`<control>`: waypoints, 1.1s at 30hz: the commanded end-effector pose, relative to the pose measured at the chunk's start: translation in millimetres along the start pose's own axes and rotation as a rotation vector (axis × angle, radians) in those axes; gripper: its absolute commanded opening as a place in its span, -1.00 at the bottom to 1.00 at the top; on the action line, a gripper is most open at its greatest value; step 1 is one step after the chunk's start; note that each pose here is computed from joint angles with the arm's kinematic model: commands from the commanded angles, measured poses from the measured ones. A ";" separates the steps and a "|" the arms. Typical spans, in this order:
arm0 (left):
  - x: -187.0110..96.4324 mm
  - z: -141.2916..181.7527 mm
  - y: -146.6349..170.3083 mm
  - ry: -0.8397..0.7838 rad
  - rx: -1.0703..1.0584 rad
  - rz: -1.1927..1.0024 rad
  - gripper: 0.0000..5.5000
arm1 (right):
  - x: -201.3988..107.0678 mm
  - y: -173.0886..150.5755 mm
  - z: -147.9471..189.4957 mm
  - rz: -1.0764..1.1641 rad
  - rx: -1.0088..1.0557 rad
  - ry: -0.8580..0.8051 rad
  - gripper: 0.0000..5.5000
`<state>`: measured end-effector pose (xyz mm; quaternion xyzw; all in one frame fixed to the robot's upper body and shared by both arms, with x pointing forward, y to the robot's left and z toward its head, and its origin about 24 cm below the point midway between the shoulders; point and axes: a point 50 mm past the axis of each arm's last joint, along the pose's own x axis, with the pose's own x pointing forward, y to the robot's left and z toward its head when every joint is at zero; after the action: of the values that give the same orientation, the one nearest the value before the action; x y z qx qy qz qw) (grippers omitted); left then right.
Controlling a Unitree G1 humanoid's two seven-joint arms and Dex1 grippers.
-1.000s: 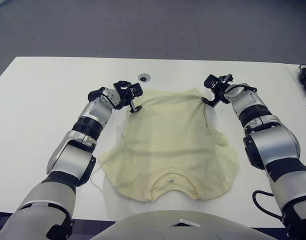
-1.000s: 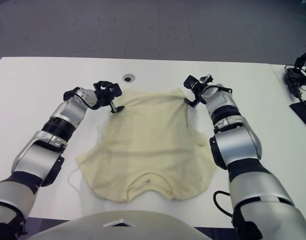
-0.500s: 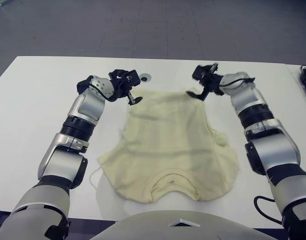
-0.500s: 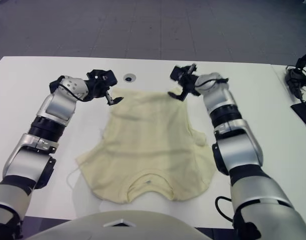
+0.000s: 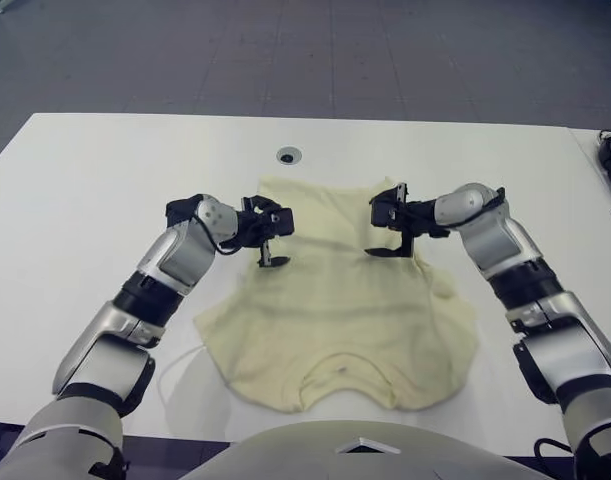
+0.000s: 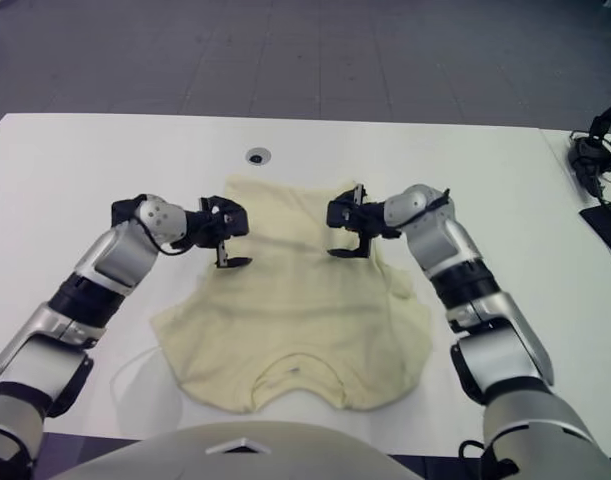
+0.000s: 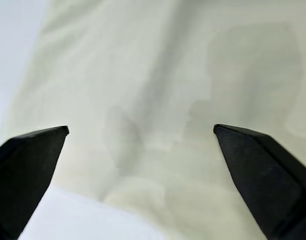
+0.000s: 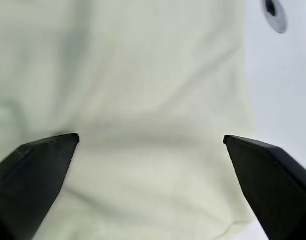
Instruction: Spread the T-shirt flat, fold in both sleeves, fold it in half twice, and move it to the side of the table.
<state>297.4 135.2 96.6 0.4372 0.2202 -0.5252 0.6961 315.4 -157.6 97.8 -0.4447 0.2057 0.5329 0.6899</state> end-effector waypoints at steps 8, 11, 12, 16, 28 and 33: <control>-21.5 10.6 -29.2 -0.062 0.005 -0.186 0.96 | -18.8 23.4 12.0 0.108 0.067 -0.076 0.96; -31.6 18.2 -7.8 -0.121 -0.022 -0.089 0.96 | -27.4 0.1 16.8 0.001 0.145 -0.121 0.96; -34.5 19.5 8.1 -0.128 -0.032 -0.006 0.96 | -29.5 -14.9 14.4 -0.085 0.173 -0.113 0.96; -35.6 19.2 49.2 -0.124 -0.088 0.200 0.96 | -25.1 -64.2 0.6 -0.389 0.273 -0.048 0.96; -8.5 14.2 36.2 -0.100 -0.081 0.161 0.96 | 11.6 -64.1 -26.5 -0.399 0.264 0.058 0.96; -5.9 9.2 31.2 -0.075 -0.085 0.150 0.96 | 11.1 -58.6 -21.6 -0.339 0.220 0.033 0.96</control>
<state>325.7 129.1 121.4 0.3922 0.1725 -0.4809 0.7650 380.7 -170.1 100.5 -0.3966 0.1970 0.3622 0.8202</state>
